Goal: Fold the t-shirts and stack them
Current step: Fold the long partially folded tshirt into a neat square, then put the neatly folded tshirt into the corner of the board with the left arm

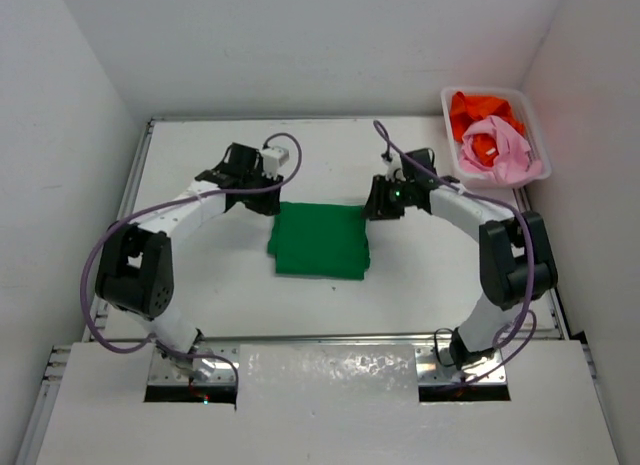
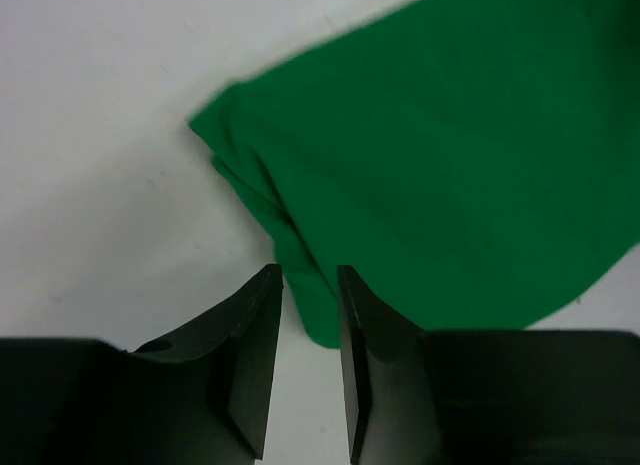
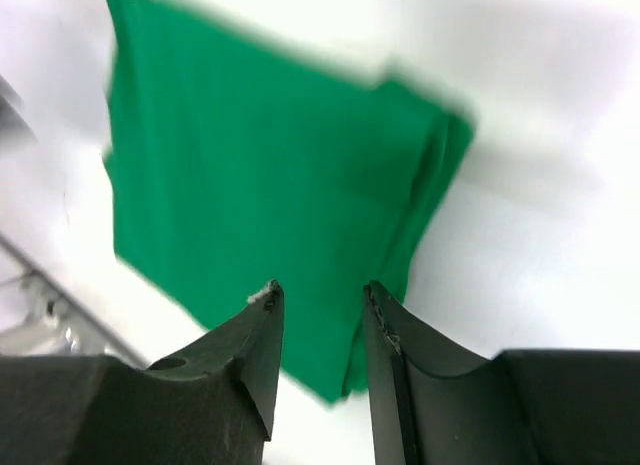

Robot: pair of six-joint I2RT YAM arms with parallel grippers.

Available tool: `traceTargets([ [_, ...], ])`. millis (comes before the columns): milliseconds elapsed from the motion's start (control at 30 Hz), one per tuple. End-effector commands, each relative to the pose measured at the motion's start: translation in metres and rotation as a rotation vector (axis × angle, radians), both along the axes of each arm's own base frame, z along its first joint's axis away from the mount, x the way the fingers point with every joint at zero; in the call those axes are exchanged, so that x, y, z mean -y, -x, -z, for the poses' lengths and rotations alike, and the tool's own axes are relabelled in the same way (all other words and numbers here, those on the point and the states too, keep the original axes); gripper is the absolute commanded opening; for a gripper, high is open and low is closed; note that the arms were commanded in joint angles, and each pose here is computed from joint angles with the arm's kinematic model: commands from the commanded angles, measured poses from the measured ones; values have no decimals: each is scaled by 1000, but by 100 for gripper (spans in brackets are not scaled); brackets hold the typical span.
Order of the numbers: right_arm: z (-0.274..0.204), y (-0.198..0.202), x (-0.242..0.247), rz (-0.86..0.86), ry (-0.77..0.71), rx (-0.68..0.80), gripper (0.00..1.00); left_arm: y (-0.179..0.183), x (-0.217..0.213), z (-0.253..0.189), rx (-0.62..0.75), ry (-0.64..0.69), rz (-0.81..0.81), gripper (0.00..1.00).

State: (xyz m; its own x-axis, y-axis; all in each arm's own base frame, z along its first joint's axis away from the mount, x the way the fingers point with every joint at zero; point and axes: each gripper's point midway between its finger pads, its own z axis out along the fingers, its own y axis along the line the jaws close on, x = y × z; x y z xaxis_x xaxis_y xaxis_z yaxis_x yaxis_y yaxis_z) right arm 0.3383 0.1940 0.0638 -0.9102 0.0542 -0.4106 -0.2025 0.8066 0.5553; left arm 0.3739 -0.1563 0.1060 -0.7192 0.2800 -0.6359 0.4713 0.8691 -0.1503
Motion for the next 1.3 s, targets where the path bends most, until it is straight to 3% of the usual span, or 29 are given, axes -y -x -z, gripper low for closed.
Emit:
traceTargets([
  [0,3,-34,7,-6,99,36,35,40,2,34,-149,15,17,27],
  [200,25,-49,8,20,134,-1,41,59,12,49,-193,83,18,45],
  [367,39,-50,10,33,151,-26,43,69,24,67,-254,147,36,51],
  [467,43,-53,3,44,103,-22,35,69,26,79,-277,141,37,47],
  [567,51,-55,-2,71,73,-44,21,69,27,87,-299,149,11,31],
  [633,54,-57,-3,83,68,-47,13,66,29,86,-296,157,16,26],
  [667,55,-59,-2,95,62,-51,11,63,29,86,-289,151,18,16],
  [767,56,-69,2,138,63,-35,0,59,19,90,-275,94,-5,0],
  [933,55,-82,8,168,53,-16,0,58,3,91,-239,28,-8,0],
  [1000,51,-82,7,138,58,-4,5,55,1,83,-217,15,-1,0],
  [1033,48,-80,6,125,57,-2,10,52,-2,79,-206,-1,-9,5],
  [1067,45,-81,7,107,65,12,25,44,-1,69,-180,-5,1,16],
  [1133,37,-77,8,88,83,12,37,36,-1,50,-162,-18,0,25],
  [1200,29,-76,13,66,112,23,45,34,-2,34,-157,-29,12,35],
  [1267,18,-74,20,52,151,38,48,22,1,7,-101,-16,11,53],
])
